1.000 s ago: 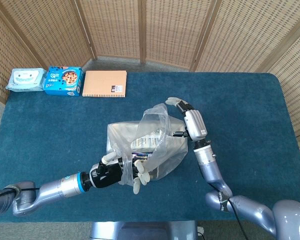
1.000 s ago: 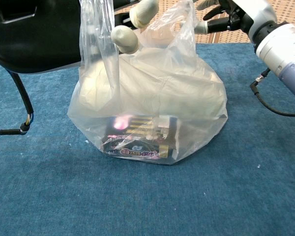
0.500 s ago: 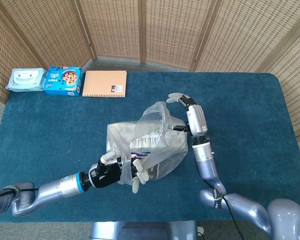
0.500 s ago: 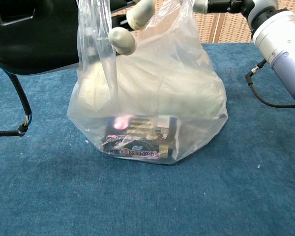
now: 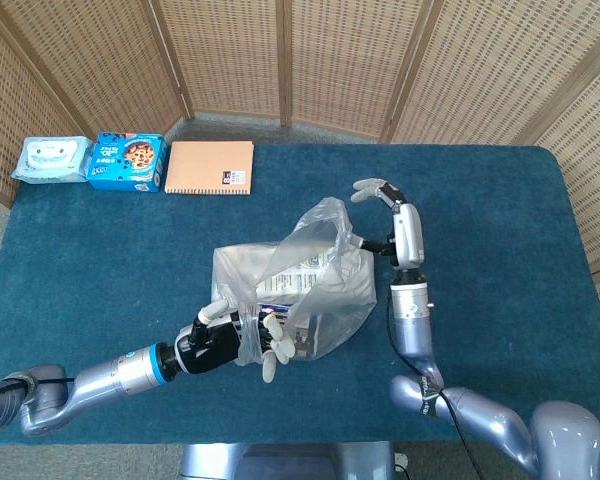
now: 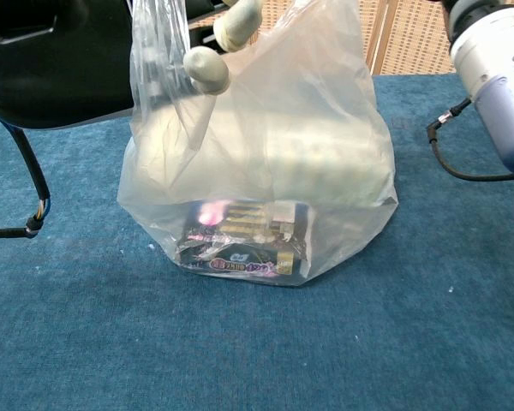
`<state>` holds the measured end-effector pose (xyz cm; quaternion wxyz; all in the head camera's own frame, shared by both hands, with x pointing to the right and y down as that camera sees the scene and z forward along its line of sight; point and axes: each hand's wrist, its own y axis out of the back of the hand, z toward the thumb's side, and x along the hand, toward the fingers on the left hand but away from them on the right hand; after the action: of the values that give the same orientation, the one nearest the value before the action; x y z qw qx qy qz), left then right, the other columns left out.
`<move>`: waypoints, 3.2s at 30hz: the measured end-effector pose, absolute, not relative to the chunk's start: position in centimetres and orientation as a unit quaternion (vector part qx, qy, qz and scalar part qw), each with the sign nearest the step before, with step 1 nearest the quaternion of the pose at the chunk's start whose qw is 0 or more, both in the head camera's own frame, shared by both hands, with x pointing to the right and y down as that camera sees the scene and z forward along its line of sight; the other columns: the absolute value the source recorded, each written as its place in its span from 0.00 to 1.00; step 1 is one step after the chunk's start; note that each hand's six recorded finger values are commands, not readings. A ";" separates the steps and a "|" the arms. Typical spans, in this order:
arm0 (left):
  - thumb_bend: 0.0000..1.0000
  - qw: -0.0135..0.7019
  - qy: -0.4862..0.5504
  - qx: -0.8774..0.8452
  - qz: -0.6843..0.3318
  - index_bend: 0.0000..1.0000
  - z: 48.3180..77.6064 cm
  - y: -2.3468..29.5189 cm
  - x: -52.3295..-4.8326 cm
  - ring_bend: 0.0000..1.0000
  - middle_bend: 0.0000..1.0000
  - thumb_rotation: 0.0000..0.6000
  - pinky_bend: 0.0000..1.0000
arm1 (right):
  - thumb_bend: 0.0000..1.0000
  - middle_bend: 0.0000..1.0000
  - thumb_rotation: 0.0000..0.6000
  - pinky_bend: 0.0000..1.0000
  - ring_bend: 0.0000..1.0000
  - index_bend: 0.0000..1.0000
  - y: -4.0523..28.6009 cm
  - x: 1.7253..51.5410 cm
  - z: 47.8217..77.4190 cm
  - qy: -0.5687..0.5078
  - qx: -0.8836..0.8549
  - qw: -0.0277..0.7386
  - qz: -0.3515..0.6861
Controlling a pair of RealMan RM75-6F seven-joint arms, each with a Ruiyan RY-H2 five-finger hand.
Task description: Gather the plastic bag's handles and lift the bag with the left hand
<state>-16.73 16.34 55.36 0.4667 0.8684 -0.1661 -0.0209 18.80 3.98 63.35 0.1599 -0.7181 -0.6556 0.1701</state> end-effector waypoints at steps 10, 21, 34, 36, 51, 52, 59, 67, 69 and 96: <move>0.24 0.468 -0.170 0.867 -0.016 0.35 55.6 16.3 -16.6 0.35 0.36 0.00 0.47 | 0.24 0.40 0.92 0.26 0.36 0.67 4.4 20.1 63.1 -0.660 -0.715 0.164 0.161; 0.24 0.470 -0.173 0.866 -0.013 0.35 55.8 16.3 -16.5 0.35 0.36 0.00 0.47 | 0.25 0.33 0.91 0.23 0.30 0.43 4.7 20.7 63.7 -0.645 -0.730 0.154 0.165; 0.24 0.474 -0.185 0.861 -0.007 0.35 56.4 16.1 -16.5 0.35 0.36 0.00 0.47 | 0.33 0.25 0.92 0.16 0.21 0.26 4.7 19.3 63.7 -0.607 -0.773 0.095 0.156; 0.24 0.474 -0.186 0.861 -0.007 0.35 56.4 16.0 -16.5 0.35 0.36 0.00 0.47 | 0.38 0.25 0.95 0.16 0.21 0.33 4.6 19.3 63.5 -0.603 -0.780 0.082 0.145; 0.24 0.475 -0.196 0.858 -0.002 0.35 56.8 15.8 -16.7 0.35 0.36 0.00 0.47 | 0.54 0.31 1.00 0.17 0.25 0.62 4.7 19.6 63.1 -0.605 -0.783 0.081 0.124; 0.24 0.475 -0.197 0.858 -0.003 0.35 56.8 15.8 -16.7 0.35 0.36 0.00 0.47 | 0.54 0.31 1.00 0.17 0.25 0.63 4.6 19.7 63.0 -0.607 -0.781 0.081 0.123; 0.24 0.471 -0.204 0.858 -0.006 0.35 56.8 15.5 -17.2 0.35 0.36 0.00 0.47 | 0.52 0.33 1.00 0.19 0.27 0.65 4.4 21.3 62.5 -0.630 -0.765 0.076 0.113; 0.24 0.466 -0.224 0.856 -0.010 0.35 56.9 14.8 -18.3 0.35 0.36 0.00 0.47 | 0.51 0.33 1.00 0.19 0.27 0.65 4.4 23.4 62.1 -0.638 -0.756 0.082 0.120; 0.24 0.464 -0.228 0.856 -0.010 0.35 56.9 14.7 -18.5 0.35 0.36 0.00 0.47 | 0.51 0.33 1.00 0.19 0.27 0.65 4.5 23.8 61.9 -0.638 -0.756 0.084 0.122; 0.24 0.418 -0.298 0.858 -0.025 0.35 56.1 12.9 -21.4 0.35 0.36 0.00 0.39 | 0.48 0.33 1.00 0.19 0.26 0.65 5.4 24.5 58.6 -0.622 -0.768 0.099 0.112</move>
<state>-21.39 12.87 56.09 0.4176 0.8581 -0.2977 -0.0253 24.52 5.36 58.58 0.0987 -0.7684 -0.6224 0.1117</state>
